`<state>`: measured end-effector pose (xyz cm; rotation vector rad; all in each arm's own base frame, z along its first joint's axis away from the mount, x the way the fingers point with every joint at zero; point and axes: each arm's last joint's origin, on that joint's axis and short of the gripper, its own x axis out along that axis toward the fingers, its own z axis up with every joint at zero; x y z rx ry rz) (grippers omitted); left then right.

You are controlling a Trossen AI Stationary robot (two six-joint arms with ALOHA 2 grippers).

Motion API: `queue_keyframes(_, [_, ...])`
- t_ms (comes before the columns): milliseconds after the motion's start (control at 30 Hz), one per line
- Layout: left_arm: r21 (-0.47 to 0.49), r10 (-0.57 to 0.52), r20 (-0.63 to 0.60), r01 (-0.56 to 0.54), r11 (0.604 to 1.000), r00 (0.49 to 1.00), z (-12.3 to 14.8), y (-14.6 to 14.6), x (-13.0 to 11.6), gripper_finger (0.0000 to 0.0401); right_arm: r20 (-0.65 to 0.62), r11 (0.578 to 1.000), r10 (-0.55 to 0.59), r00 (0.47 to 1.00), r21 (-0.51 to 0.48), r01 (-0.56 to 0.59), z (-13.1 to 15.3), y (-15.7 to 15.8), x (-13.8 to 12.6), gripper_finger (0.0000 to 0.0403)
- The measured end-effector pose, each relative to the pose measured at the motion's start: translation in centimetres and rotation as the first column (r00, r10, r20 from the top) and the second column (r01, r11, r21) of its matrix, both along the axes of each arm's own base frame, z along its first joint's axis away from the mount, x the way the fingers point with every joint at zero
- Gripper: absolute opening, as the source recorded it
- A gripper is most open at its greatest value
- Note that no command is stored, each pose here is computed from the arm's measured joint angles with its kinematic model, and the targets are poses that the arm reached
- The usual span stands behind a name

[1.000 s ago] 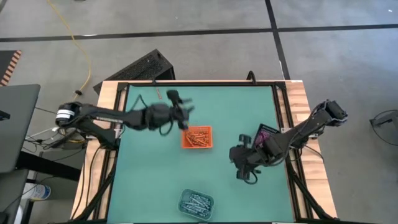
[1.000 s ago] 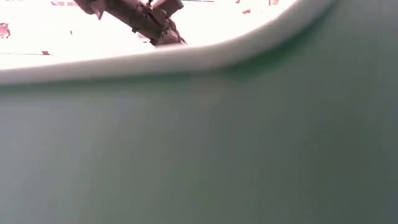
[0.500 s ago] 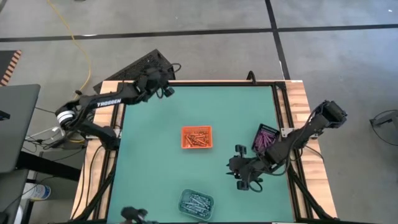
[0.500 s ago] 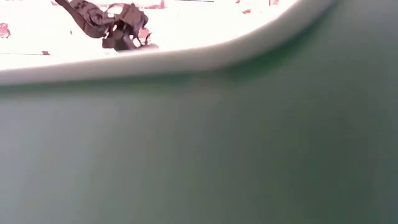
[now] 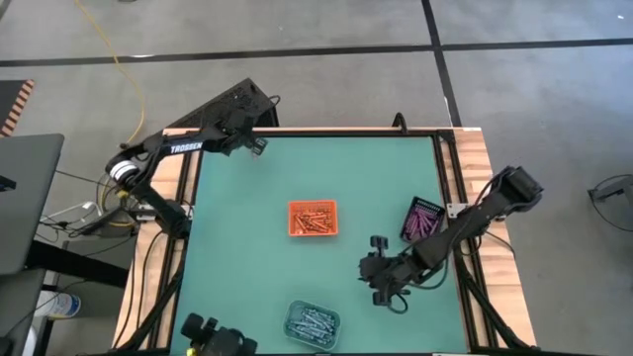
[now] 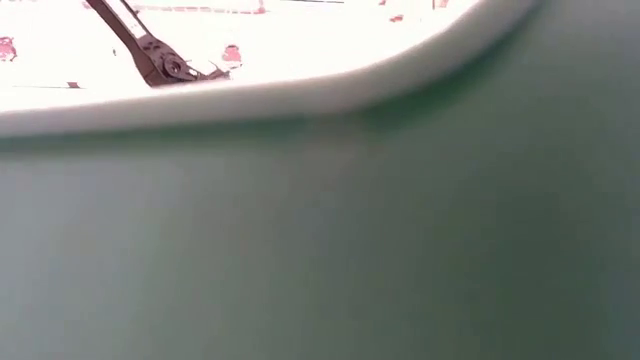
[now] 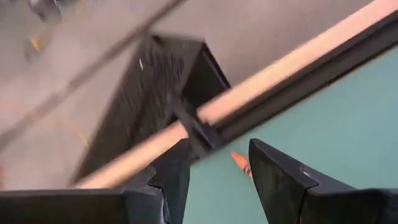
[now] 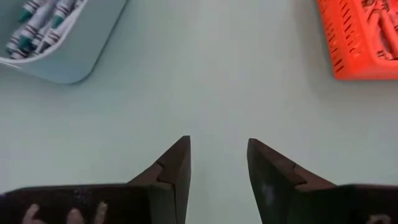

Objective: Sort crayons
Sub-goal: Put the orange crayon into the orange bin

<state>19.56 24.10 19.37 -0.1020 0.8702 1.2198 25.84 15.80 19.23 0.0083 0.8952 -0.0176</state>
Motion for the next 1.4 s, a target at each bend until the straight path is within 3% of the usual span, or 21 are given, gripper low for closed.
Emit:
queue_keyframes(200, [-0.169, 0.175, 0.069, -0.162, 0.972, 0.982, -1.4, 1.0, -0.7, 0.0153, -0.032, 1.000, 0.013, 0.999, -0.002, -0.013, -0.9, 0.2, 0.3, 0.0150])
queue_keyframes(367, [-0.282, 0.198, 0.209, -0.135, 0.950, 0.958, -1.6, 1.0, -0.6, 0.0153, -0.029, 1.000, 0.016, 0.999, -0.002, -0.016, -0.9, 0.2, 0.3, 0.0150])
queue_keyframes(767, [-0.323, 0.300, 0.302, -0.199, 0.925, 0.905, -1.6, 1.0, -0.5, 0.0153, 0.007, 0.999, 0.044, 0.999, 0.003, -0.044, -0.6, 0.5, 0.4, 0.0150])
queue_keyframes(1100, [-0.395, 0.425, 0.357, -0.278, 0.876, 0.832, -2.2, 0.7, 0.0, 0.0153, 0.027, 0.999, 0.048, 0.998, -0.027, -0.048, -0.5, 0.6, 0.5, 0.0150])
queue_keyframes(1400, [-0.441, 0.456, 0.273, -0.311, 0.842, 0.847, -5.4, 0.5, 1.3, 0.0153, 0.027, 0.996, 0.081, 0.996, -0.025, -0.081, -0.5, 1.5, -0.1, 0.0150])
